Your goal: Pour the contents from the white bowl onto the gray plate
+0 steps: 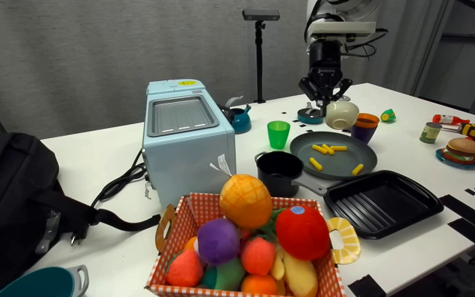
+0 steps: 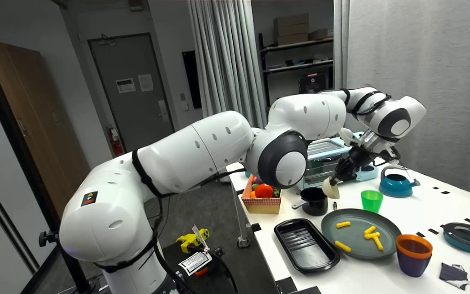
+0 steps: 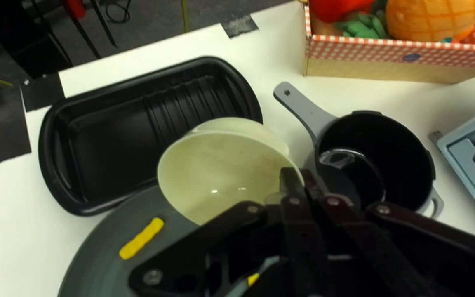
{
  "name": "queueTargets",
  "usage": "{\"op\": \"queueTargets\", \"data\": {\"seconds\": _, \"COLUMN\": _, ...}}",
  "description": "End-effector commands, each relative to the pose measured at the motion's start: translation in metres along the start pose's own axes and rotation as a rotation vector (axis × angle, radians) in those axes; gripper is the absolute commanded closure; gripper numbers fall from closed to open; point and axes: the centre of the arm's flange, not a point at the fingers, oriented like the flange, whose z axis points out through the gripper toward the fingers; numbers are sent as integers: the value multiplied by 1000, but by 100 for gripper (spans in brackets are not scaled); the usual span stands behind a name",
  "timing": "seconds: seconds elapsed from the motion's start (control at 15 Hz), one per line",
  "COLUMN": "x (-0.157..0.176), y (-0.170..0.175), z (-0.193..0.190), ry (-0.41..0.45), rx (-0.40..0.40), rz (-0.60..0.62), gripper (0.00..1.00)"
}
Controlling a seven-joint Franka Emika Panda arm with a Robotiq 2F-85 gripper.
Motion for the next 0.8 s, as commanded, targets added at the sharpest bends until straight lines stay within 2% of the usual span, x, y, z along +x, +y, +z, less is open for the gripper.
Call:
{"op": "queueTargets", "data": {"seconds": 0.0, "x": 42, "y": -36, "z": -62, "ry": 195, "rx": 26, "rz": -61, "gripper": 99}}
{"op": "queueTargets", "data": {"seconds": 0.2, "x": 54, "y": -36, "z": -77, "ry": 373, "rx": 81, "rz": -87, "gripper": 99}}
{"op": "queueTargets", "data": {"seconds": 0.73, "x": 106, "y": -33, "z": -82, "ry": 821, "rx": 316, "rz": -81, "gripper": 99}}
